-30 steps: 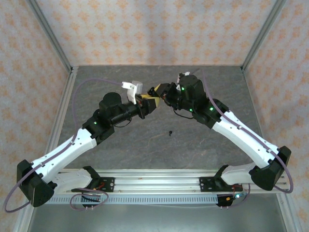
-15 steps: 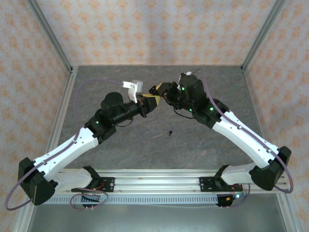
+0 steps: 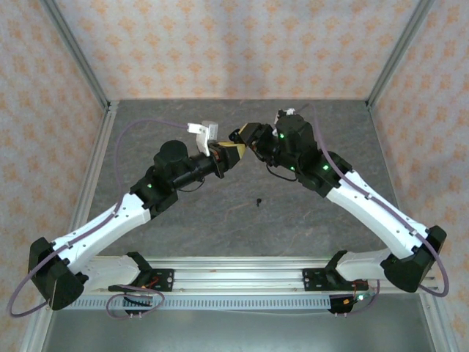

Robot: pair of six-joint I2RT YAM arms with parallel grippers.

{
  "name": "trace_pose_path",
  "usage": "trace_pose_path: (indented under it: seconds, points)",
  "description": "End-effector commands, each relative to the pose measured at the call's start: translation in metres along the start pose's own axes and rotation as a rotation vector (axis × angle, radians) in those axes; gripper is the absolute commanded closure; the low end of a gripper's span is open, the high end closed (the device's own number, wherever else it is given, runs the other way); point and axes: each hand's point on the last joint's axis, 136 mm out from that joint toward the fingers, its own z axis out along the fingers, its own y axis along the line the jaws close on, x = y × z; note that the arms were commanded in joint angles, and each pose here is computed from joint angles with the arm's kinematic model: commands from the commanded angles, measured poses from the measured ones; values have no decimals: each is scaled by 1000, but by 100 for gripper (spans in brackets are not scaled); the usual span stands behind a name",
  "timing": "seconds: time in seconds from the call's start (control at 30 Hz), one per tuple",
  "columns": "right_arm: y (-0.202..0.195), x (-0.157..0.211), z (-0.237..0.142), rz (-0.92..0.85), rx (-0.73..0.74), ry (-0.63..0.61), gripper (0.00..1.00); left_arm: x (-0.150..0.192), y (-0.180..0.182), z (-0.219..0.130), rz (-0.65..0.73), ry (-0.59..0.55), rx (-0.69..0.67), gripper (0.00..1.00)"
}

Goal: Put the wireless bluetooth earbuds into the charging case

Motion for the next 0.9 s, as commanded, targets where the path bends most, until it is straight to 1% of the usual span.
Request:
trace_pose_path:
  seconds: [0.0,0.2,0.33,0.47,0.57,0.77,0.87]
  points:
    - [4,12,-21,-45,-9,42,56,-10,16,-11,48,-59,-72,100]
    - [-1,8,-29,-47,36,53,54,4,14,-27,122,-37,-55,100]
    - [-24,4,-31,-11,112,76,53,14,9,-37,197,9,-31,100]
    - [-69,6,-36,2,273,140,54,25,5,-50,273,57,-16,100]
    - [-104,19,-28,-7,383,222,55,31,5,-59,312,86,-18,100]
    - [-165,51,0,12,501,346,60,40,5,-78,339,111,-30,100]
    - [-193,64,13,-6,557,402,61,44,5,-86,345,121,-28,100]
